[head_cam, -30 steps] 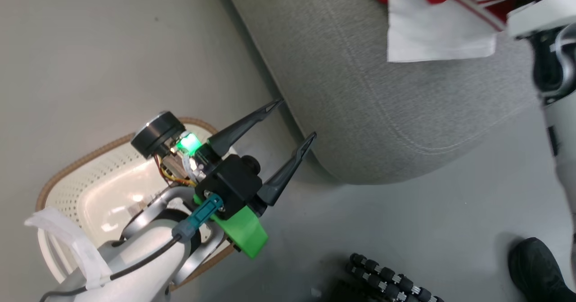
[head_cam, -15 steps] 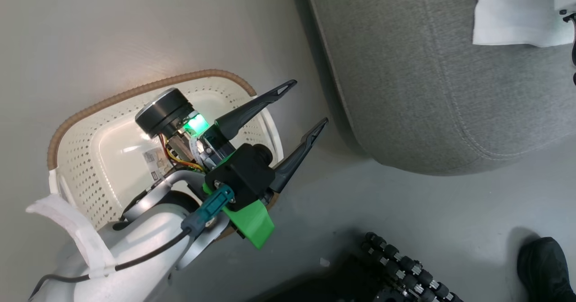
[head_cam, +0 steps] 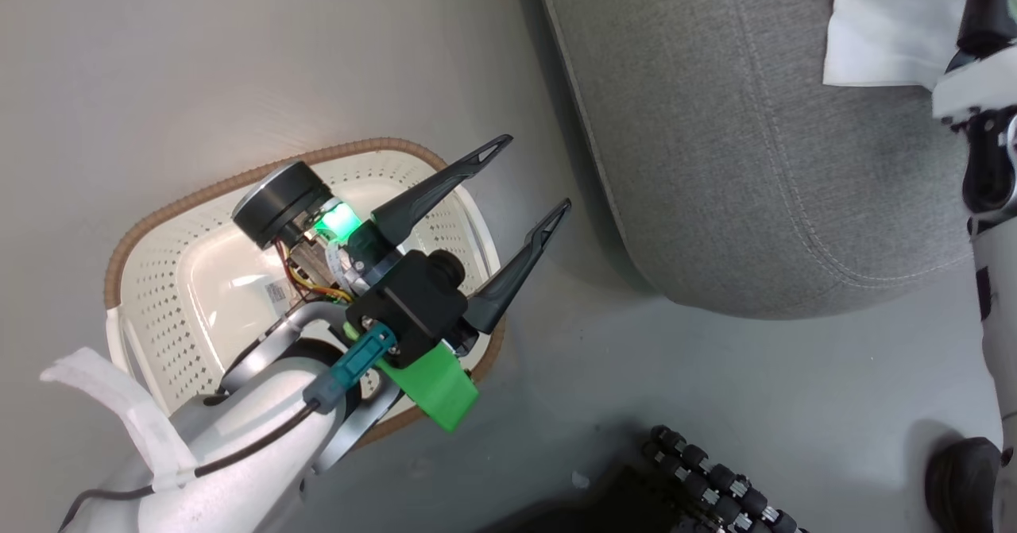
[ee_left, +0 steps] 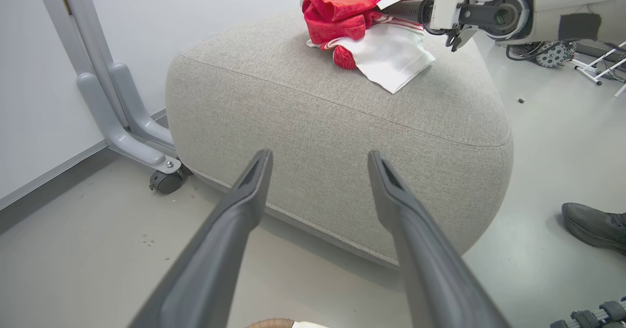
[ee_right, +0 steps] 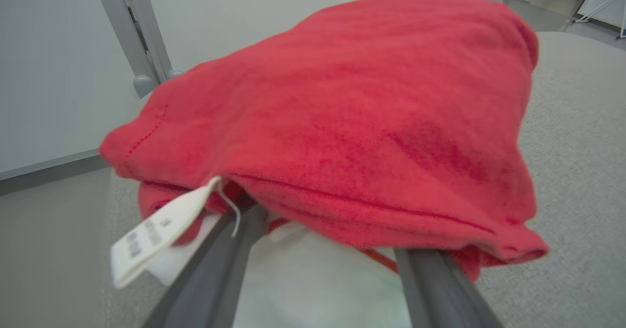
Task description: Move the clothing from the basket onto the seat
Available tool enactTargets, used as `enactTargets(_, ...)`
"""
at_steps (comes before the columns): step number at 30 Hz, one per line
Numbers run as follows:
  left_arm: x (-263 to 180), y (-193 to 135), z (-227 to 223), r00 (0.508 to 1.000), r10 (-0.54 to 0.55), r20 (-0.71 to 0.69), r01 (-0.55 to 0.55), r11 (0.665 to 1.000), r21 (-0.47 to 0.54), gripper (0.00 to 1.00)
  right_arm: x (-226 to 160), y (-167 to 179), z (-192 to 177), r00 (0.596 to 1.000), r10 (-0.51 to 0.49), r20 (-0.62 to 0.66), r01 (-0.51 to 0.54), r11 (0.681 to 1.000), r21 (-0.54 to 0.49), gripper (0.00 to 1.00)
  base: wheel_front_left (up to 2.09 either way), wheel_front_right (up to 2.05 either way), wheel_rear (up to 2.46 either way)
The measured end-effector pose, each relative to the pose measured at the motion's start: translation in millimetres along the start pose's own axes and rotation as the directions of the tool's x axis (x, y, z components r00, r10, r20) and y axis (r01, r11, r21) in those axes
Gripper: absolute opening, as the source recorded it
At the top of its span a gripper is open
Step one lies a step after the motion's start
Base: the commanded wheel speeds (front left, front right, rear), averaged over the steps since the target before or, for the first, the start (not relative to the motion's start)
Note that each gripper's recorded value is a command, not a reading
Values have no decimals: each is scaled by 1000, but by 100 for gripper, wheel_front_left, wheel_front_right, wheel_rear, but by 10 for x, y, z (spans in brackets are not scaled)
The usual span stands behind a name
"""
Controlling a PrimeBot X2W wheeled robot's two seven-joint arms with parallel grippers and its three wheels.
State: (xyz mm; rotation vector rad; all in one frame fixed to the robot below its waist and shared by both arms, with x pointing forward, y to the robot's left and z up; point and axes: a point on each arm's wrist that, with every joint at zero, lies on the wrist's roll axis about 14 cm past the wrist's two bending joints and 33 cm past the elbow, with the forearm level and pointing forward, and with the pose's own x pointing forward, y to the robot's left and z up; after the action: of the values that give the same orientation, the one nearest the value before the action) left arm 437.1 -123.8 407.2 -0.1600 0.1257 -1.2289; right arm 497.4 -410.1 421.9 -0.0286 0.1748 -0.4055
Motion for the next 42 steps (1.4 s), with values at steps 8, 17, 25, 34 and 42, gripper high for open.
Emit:
enactTargets(8,-59,-27,176,997,63,33,-63,998,6,100,-428,-17,20,1000,3,15,-2,1000,-11,100,0,0,0)
enactTargets(17,-295,102,525,959,247,138,-247,969,-16,100,-874,260,266,992,75,105,-74,997,-14,100,0,0,0)
enactTargets(25,-701,404,834,863,459,210,-472,882,13,100,-1180,666,577,961,178,213,-180,984,-9,100,0,0,0)
enactTargets(34,-1468,777,904,673,711,204,-723,691,-23,100,-1451,1204,697,915,312,256,-321,947,-9,100,0,0,0)
enactTargets(42,-2182,812,939,507,839,198,-852,522,-31,100,-1683,1501,826,879,392,272,-408,913,3,100,0,0,0)
